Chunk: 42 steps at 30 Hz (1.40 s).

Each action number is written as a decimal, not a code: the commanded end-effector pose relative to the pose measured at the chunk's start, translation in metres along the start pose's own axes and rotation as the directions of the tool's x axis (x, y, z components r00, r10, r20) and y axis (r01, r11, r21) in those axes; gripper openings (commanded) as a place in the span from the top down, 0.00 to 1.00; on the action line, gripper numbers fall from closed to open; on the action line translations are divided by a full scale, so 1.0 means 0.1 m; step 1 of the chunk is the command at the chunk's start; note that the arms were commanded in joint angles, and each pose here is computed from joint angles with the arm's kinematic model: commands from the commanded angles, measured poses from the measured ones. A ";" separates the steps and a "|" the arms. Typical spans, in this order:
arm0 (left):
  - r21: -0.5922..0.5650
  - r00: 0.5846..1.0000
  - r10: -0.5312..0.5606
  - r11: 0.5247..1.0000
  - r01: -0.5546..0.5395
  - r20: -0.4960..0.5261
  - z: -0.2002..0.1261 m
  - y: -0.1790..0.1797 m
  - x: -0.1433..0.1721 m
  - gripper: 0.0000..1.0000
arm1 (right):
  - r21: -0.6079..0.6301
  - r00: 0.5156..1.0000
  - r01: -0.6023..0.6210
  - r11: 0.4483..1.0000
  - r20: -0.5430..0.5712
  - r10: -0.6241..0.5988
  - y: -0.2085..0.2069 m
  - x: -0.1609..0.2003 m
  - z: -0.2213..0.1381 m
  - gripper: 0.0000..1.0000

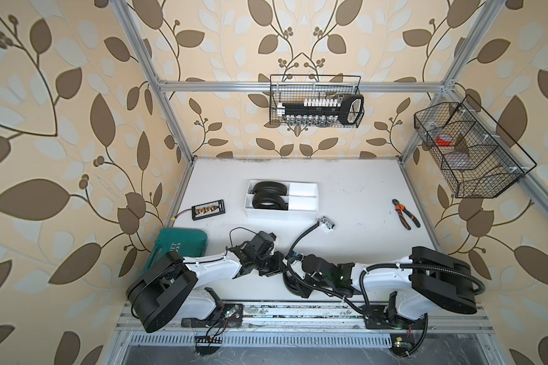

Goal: Place the belts into the storage roll
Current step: Roll the belt at the center of the board.

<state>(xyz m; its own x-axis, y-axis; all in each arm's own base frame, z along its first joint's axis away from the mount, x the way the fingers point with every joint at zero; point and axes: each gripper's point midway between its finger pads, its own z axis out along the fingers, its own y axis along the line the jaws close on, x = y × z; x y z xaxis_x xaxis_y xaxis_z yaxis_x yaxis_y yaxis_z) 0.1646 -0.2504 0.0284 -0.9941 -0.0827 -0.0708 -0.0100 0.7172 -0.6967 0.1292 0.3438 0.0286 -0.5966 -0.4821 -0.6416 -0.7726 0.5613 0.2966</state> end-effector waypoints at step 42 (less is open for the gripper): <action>-0.521 0.743 0.586 0.545 -0.657 -0.323 0.06 -0.09 -0.08 1.00 | 0.426 0.969 -0.237 0.873 0.033 0.247 -1.77 -0.83 -1.52 0.01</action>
<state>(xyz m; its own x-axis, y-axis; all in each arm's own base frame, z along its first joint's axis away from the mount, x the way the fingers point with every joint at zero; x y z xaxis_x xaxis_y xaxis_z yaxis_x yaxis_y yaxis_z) 0.1738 -0.2689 0.0322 -0.8475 0.4675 -0.2514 0.4981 0.8641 -0.0723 0.2821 0.1932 0.1460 -0.7467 -0.2028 -0.6335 -0.4186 0.8834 0.2107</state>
